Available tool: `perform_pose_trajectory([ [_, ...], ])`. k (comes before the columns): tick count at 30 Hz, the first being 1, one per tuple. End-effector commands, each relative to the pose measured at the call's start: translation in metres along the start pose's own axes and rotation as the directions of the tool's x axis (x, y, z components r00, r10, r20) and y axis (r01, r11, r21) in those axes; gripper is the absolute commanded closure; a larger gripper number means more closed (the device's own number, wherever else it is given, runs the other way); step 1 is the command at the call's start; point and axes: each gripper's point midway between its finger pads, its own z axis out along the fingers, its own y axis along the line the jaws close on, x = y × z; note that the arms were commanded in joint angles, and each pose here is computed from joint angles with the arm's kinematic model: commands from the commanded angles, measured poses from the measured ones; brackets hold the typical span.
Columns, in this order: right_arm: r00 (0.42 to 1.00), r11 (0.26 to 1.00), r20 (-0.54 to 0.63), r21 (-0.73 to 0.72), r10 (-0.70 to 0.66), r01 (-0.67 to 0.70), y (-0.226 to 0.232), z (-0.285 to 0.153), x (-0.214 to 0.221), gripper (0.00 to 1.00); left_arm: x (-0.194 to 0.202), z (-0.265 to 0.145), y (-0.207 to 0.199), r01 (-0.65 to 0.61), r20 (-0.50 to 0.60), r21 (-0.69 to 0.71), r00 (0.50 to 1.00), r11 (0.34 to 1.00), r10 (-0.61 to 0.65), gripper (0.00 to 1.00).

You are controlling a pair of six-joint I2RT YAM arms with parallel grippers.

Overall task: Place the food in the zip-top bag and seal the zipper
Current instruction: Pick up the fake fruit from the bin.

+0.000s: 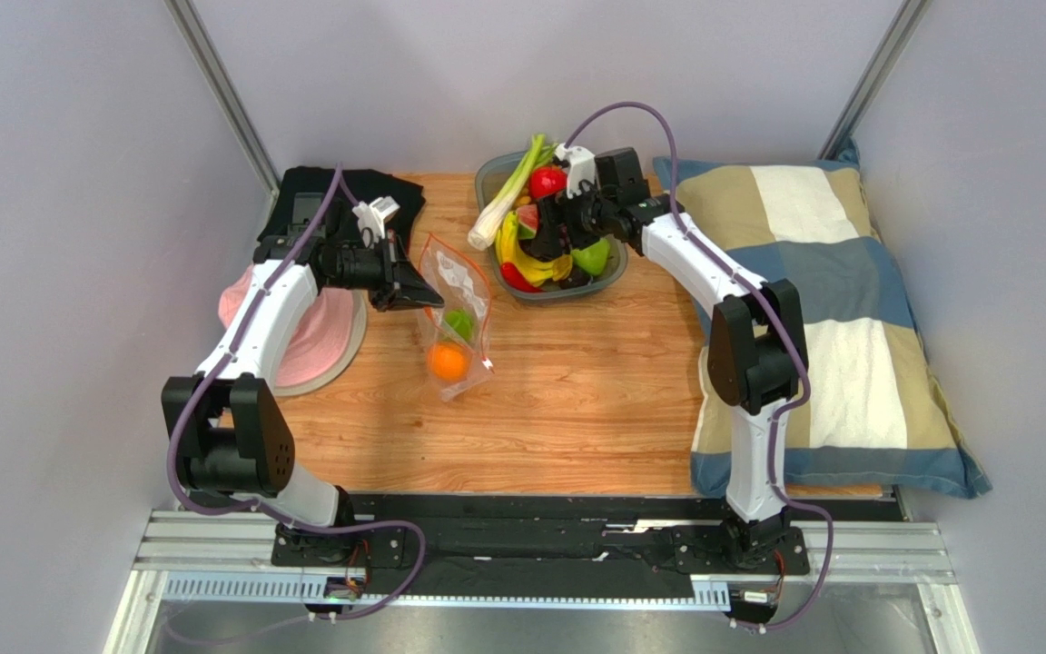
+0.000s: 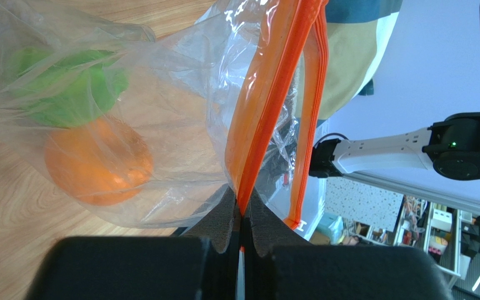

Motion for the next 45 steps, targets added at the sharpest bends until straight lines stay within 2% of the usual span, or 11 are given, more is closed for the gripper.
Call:
perform_pose_trajectory([
  [1, 0.979, 0.998, 0.204, -0.059, 0.025, -0.014, 0.033, -0.015, -0.071, 0.12, -0.008, -0.004, -0.01, -0.055, 0.022, 0.009, 0.998, 0.998, 0.055, 1.0],
  [5, 0.97, 0.988, 0.216, -0.125, 0.113, -0.088, 0.051, -0.011, -0.085, 0.13, -0.01, -0.003, -0.01, -0.054, 0.02, 0.01, 0.998, 0.998, 0.054, 1.0],
  [11, 0.959, 0.964, 0.183, -0.197, 0.216, -0.179, 0.071, 0.002, -0.082, 0.16, -0.01, -0.003, -0.009, -0.051, 0.022, 0.006, 0.998, 0.999, 0.051, 1.0],
  [19, 0.935, 0.942, 0.148, -0.142, 0.324, -0.304, 0.057, 0.027, -0.067, 0.21, -0.011, -0.003, -0.009, -0.047, 0.026, 0.002, 0.999, 0.999, 0.047, 1.0],
  [25, 0.921, 0.925, 0.123, -0.14, 0.37, -0.354, 0.055, 0.041, -0.057, 0.37, -0.011, -0.003, -0.009, -0.049, 0.025, 0.0, 0.999, 0.999, 0.049, 1.0],
  [29, 0.912, 0.917, 0.121, -0.133, 0.391, -0.375, 0.053, 0.037, -0.059, 0.6, -0.01, -0.003, -0.008, -0.045, 0.022, -0.002, 0.999, 0.999, 0.045, 1.0],
  [35, 0.883, 0.89, 0.129, -0.137, 0.452, -0.435, 0.045, 0.02, -0.07, 0.82, -0.01, -0.003, -0.007, -0.049, 0.022, -0.006, 0.999, 0.999, 0.049, 1.0],
  [41, 0.853, 0.858, 0.128, -0.179, 0.506, -0.482, 0.046, -0.005, -0.084, 0.98, -0.011, -0.003, -0.008, -0.05, 0.021, -0.003, 0.999, 0.999, 0.05, 1.0],
  [45, 0.828, 0.831, 0.133, -0.22, 0.544, -0.511, 0.047, -0.02, -0.096, 1.0, -0.011, -0.003, -0.008, -0.048, 0.017, -0.001, 0.999, 0.999, 0.048, 1.0],
])
